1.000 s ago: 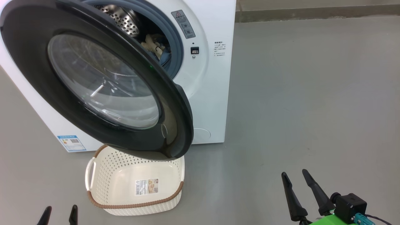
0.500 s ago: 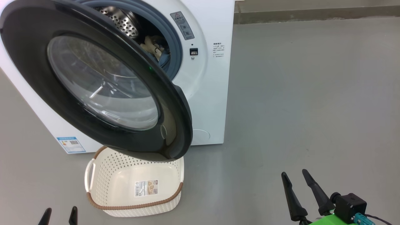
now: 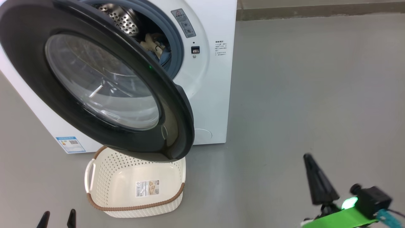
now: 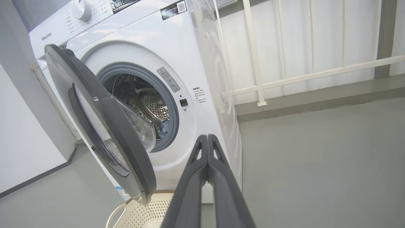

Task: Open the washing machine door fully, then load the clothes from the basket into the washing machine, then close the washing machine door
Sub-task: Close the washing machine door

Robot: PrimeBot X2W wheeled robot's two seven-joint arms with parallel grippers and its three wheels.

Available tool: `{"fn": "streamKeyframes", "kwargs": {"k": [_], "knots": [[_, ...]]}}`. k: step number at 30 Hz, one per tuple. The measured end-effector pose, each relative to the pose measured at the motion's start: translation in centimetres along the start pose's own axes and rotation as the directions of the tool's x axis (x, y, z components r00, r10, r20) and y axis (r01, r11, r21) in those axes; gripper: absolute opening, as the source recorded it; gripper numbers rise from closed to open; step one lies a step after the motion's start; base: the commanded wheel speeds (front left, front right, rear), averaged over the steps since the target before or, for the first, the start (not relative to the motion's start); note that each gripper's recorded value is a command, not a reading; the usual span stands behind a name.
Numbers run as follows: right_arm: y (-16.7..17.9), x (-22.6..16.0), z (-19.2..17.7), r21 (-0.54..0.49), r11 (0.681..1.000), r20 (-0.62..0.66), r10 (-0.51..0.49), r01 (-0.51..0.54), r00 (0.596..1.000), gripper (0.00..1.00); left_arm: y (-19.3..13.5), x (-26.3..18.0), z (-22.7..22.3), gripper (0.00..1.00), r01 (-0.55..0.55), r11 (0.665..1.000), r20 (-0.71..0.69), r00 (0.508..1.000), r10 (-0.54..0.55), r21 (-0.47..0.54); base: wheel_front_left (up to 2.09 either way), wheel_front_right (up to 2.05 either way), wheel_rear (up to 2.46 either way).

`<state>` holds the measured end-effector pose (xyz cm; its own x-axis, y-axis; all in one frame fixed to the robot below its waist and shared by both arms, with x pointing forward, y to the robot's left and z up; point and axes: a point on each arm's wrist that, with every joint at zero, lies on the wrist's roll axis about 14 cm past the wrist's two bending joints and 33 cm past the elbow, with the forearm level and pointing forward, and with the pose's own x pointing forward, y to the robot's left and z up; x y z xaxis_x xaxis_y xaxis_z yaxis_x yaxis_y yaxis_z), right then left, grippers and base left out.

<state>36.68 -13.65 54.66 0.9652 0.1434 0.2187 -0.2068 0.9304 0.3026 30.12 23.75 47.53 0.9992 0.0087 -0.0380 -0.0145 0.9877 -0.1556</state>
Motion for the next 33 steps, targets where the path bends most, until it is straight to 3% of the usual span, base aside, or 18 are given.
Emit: {"fn": "streamKeyframes", "kwargs": {"k": [7, 10, 15, 18, 22, 29, 33], "knots": [[3.5, 1.5, 8.4, 0.006, 0.993, 0.267, 0.108, -0.114, 0.958, 0.0, 0.3, 0.0, -0.2, 1.0, -0.011, 1.0, -0.006, 1.0, 0.011, -0.022, 0.0, 0.0, 0.0], [5.0, 1.5, 10.0, -0.002, 0.987, 0.316, 0.154, -0.161, 0.936, 0.0, 0.4, -0.1, -0.3, 1.0, -0.015, 1.0, -0.008, 1.0, 0.014, -0.023, 0.0, 0.0, 0.0], [10.6, 1.5, 12.8, -0.077, 0.945, 0.398, 0.322, -0.318, 0.859, 0.0, 0.6, -0.4, -0.4, 1.0, -0.029, 0.999, -0.012, 1.0, 0.028, -0.035, 0.0, 0.0, 0.0], [12.8, 1.4, 12.5, -0.106, 0.921, 0.392, 0.385, -0.374, 0.836, 0.0, 0.7, -0.6, -0.5, 1.0, -0.032, 0.999, -0.014, 0.999, 0.032, -0.039, 0.0, 0.0, 0.0], [16.9, 1.3, 10.9, -0.142, 0.861, 0.348, 0.505, -0.488, 0.79, 0.0, 1.0, -0.9, -0.5, 1.0, -0.047, 0.998, -0.012, 0.999, 0.046, -0.047, 0.0, 0.0, 0.0], [21.7, 1.4, 6.1, -0.149, 0.759, 0.214, 0.65, -0.633, 0.729, 0.0, 1.6, -1.1, -0.1, 1.0, -0.076, 0.995, 0.002, 0.997, 0.077, -0.061, 0.0, 0.0, 0.0], [23.1, 1.6, 2.7, -0.116, 0.72, 0.126, 0.694, -0.684, 0.709, 0.0, 2.0, -1.2, 0.0, 1.0, -0.093, 0.992, 0.005, 0.996, 0.094, -0.079, 0.0, 0.0, 0.0]]}}
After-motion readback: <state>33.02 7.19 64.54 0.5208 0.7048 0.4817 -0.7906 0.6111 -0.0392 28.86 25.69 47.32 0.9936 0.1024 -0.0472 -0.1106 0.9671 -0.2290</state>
